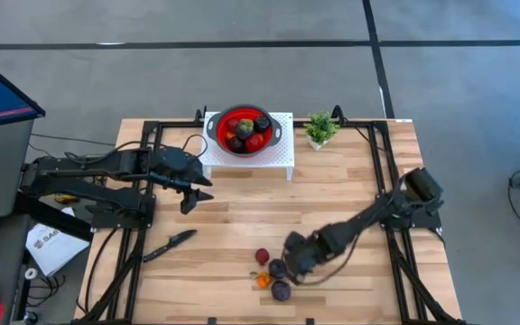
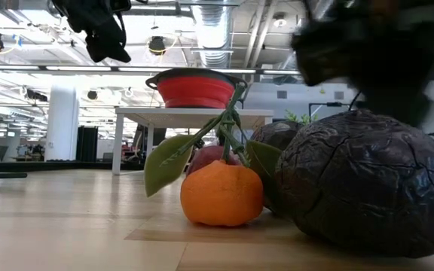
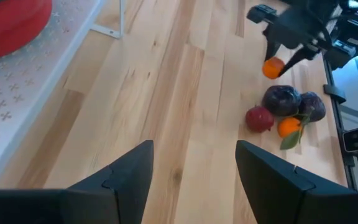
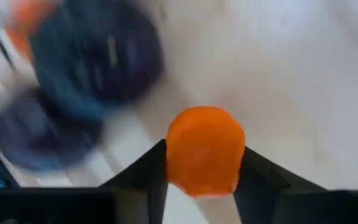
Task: Pick & Place Fruit
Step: Put the orange into the red strainer bowl on the shelf
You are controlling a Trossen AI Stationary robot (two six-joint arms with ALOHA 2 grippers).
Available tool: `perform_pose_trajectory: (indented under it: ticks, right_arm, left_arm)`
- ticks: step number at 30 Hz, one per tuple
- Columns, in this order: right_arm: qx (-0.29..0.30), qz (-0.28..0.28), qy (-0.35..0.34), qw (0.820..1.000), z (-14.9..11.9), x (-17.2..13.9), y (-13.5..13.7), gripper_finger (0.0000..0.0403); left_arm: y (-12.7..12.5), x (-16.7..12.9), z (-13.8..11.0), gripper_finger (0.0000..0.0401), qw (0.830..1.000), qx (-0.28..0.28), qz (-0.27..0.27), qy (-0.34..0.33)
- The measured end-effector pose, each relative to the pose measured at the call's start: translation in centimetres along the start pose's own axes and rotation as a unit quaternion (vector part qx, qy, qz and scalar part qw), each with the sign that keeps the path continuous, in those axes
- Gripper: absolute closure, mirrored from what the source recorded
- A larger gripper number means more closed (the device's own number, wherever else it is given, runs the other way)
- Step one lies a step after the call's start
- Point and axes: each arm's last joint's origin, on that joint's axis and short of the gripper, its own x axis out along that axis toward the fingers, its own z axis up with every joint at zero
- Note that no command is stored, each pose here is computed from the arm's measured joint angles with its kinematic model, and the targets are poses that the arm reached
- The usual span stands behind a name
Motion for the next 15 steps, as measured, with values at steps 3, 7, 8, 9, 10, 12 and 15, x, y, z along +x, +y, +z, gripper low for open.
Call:
perform_pose_trajectory:
  ticks: [3, 7, 8, 9, 10, 12, 15]
  right_arm:
    - [0.013, 0.034, -0.034, 0.999, 3.0, -1.4, -0.7, 0.0291]
    - [0.006, 0.069, -0.094, 0.993, 8.5, -4.6, -1.1, 0.0281]
    - [-0.001, 0.076, -0.113, 0.991, 9.9, -5.5, -1.2, 0.0276]
    - [-0.007, 0.084, -0.134, 0.987, 11.4, -6.7, -1.2, 0.0271]
    - [-0.013, 0.089, -0.156, 0.984, 12.9, -7.9, -1.3, 0.0268]
    - [-0.021, 0.087, -0.199, 0.976, 15.4, -10.4, -1.7, 0.0265]
    - [-0.028, 0.059, -0.26, 0.963, 18.5, -13.9, -2.9, 0.0268]
  left_arm:
    - [0.0, -0.1, 0.1, 0.0179, 1.0, 0.001, -0.001, -0.005]
    - [0.0, -0.1, 0.1, 0.0179, 1.0, 0.002, -0.001, -0.006]
    - [0.0, -0.1, 0.1, 0.0179, 1.0, 0.002, -0.001, -0.006]
    - [0.0, -0.1, 0.1, 0.0179, 1.0, 0.002, -0.001, -0.006]
    - [0.0, -0.1, 0.1, 0.0179, 1.0, 0.003, -0.001, -0.006]
    - [0.0, -0.1, 0.1, 0.0179, 1.0, 0.003, -0.001, -0.006]
    - [0.0, -0.1, 0.1, 0.0179, 1.0, 0.003, -0.002, -0.007]
